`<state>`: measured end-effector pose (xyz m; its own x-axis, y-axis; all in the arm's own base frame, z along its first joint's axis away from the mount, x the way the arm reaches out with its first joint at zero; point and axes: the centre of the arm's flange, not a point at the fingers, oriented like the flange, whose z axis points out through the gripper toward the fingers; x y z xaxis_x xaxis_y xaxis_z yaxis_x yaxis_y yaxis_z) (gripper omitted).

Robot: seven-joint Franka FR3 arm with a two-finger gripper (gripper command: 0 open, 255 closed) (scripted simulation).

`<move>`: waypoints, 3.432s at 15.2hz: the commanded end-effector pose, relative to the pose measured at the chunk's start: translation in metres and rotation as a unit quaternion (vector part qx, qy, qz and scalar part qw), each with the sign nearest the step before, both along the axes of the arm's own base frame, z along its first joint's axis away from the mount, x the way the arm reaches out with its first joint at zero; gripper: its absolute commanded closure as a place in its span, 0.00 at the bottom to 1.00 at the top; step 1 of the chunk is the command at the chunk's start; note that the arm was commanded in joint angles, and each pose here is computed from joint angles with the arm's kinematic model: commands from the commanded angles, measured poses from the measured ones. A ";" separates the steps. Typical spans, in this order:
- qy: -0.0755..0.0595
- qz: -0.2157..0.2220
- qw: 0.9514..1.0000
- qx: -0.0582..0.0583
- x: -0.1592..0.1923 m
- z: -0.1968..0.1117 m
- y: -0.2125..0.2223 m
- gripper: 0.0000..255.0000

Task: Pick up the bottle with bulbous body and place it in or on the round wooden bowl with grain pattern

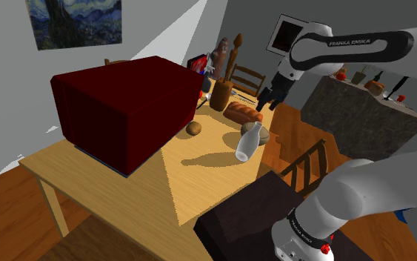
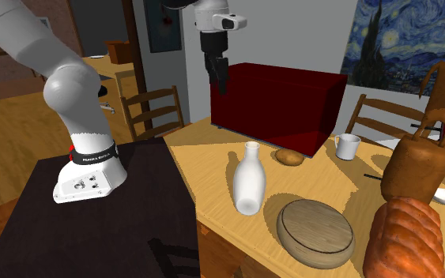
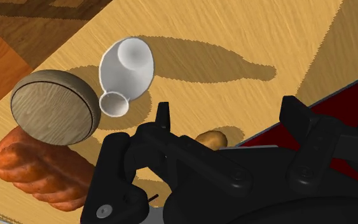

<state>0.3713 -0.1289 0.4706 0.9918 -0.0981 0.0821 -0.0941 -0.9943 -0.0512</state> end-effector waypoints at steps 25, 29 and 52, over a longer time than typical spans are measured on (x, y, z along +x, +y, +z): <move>0.018 0.016 0.999 -0.025 0.053 -0.171 -0.125 0.00; 0.018 0.016 0.999 -0.025 0.053 -0.171 -0.125 0.00; 0.018 0.016 0.999 -0.025 0.053 -0.102 -0.125 1.00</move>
